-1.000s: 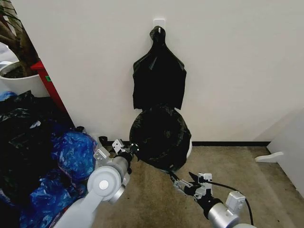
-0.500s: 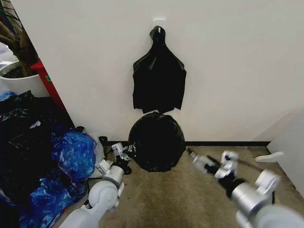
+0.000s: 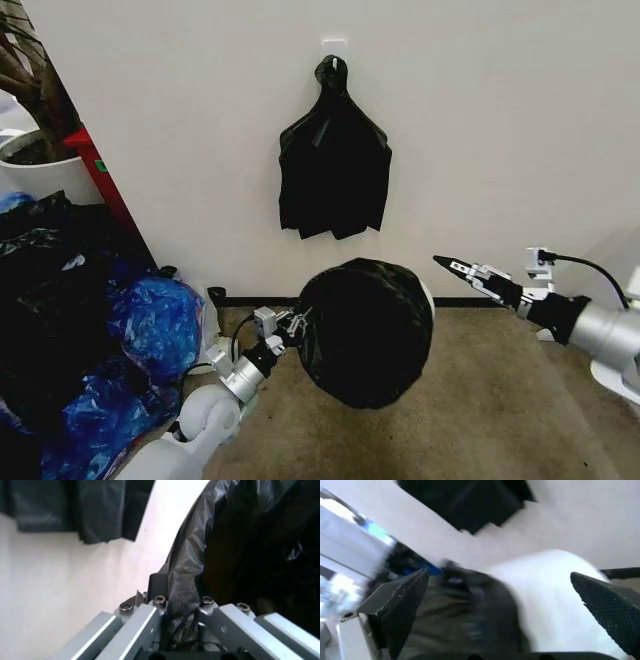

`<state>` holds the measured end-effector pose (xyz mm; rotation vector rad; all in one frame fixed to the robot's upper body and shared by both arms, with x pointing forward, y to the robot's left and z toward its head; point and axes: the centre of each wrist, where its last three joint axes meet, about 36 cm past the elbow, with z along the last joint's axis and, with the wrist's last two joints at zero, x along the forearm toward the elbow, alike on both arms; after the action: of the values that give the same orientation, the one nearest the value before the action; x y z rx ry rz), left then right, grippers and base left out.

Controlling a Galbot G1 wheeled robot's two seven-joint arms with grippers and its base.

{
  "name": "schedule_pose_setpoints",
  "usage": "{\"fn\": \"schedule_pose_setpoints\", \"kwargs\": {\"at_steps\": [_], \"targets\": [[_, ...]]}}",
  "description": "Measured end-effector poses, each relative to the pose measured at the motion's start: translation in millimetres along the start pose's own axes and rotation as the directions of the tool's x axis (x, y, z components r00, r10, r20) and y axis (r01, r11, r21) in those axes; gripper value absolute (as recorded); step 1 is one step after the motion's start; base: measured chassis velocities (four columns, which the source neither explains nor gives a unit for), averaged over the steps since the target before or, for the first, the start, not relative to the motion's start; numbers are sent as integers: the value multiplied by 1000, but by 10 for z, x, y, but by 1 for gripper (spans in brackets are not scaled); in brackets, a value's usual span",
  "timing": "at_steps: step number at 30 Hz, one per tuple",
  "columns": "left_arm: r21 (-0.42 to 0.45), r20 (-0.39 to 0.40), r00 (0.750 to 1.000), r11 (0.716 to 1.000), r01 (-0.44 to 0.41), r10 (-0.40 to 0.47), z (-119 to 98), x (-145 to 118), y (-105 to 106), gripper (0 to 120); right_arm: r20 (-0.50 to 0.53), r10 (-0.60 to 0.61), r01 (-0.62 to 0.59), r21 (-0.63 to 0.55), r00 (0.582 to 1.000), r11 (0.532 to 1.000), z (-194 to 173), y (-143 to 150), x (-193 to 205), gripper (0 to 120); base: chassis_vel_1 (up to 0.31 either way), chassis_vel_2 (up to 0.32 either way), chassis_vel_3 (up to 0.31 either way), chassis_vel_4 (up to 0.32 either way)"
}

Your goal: Place the garbage bag over the trash bin.

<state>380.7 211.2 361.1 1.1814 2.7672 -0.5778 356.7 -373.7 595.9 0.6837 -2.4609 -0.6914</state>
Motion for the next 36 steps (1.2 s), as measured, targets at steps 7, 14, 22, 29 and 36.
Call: {"fn": "schedule_pose_setpoints", "kwargs": {"at_steps": [7,14,22,29,36], "targets": [[1,15,1000,1000,-13,13,-94,-28,-65,1,-41,49,-45,100,998,994,80,-84,-56,100,0,0,0,0],[26,16,999,999,-33,33,-172,-30,-135,1,-48,101,-96,106,994,990,111,-313,-156,100,0,0,0,0],[39,-5,997,996,-81,81,-187,25,-161,1,-18,128,-126,89,992,988,9,-574,-296,100,0,0,0,0],[58,-13,994,993,-104,105,-225,40,-175,1,0,125,-125,110,992,986,59,-682,-390,100,0,0,0,0],[92,-1,999,995,-47,48,-207,8,-101,1,10,110,-110,123,994,986,147,-559,-302,100,0,0,0,0]]}}
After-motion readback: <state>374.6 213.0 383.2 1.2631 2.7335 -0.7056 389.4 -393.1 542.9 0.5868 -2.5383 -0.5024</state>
